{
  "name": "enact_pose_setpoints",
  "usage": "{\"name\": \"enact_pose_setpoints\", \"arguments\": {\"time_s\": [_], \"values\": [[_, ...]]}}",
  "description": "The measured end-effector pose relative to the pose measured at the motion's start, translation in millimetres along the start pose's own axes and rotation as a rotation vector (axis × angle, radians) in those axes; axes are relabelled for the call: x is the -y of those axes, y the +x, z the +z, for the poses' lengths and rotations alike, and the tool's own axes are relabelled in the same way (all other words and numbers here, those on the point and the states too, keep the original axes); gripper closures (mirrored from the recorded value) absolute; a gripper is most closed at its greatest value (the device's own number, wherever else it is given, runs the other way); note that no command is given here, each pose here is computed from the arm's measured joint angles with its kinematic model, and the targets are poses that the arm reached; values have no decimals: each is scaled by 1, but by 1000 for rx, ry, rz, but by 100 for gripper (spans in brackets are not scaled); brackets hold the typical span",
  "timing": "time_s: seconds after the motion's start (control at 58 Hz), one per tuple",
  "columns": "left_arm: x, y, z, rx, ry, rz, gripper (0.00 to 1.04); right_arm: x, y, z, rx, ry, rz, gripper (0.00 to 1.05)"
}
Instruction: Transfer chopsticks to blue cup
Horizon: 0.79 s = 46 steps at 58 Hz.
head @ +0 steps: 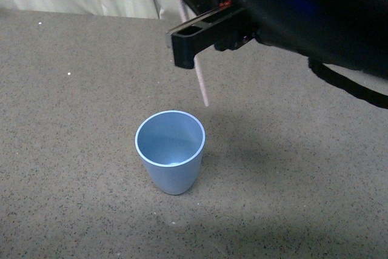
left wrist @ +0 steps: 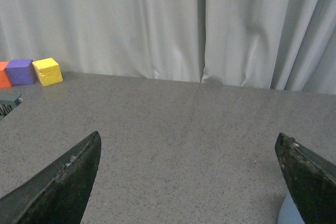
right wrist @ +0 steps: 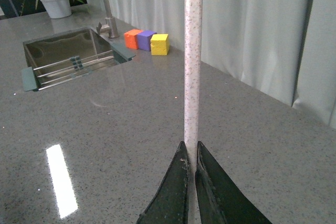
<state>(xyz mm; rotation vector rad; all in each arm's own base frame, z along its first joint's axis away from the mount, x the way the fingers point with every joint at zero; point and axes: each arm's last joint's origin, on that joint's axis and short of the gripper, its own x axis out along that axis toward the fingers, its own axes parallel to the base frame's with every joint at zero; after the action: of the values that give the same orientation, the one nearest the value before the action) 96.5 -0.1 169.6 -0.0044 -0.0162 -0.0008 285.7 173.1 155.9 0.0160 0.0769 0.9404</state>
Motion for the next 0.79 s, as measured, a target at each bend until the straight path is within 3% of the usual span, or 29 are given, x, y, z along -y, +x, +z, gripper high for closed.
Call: {"name": "enact_pose_setpoints", "arguments": {"time_s": [0.19, 0.603, 0.793], "values": [[0, 0, 0, 0, 0, 0, 7, -5, 15, -4, -16, 19, 59, 104], [0, 0, 0, 0, 0, 0, 7, -11, 16, -44, -190, 80, 69, 104], [0, 0, 0, 0, 0, 0, 7, -12, 10, -41, -201, 72, 85, 71]]}}
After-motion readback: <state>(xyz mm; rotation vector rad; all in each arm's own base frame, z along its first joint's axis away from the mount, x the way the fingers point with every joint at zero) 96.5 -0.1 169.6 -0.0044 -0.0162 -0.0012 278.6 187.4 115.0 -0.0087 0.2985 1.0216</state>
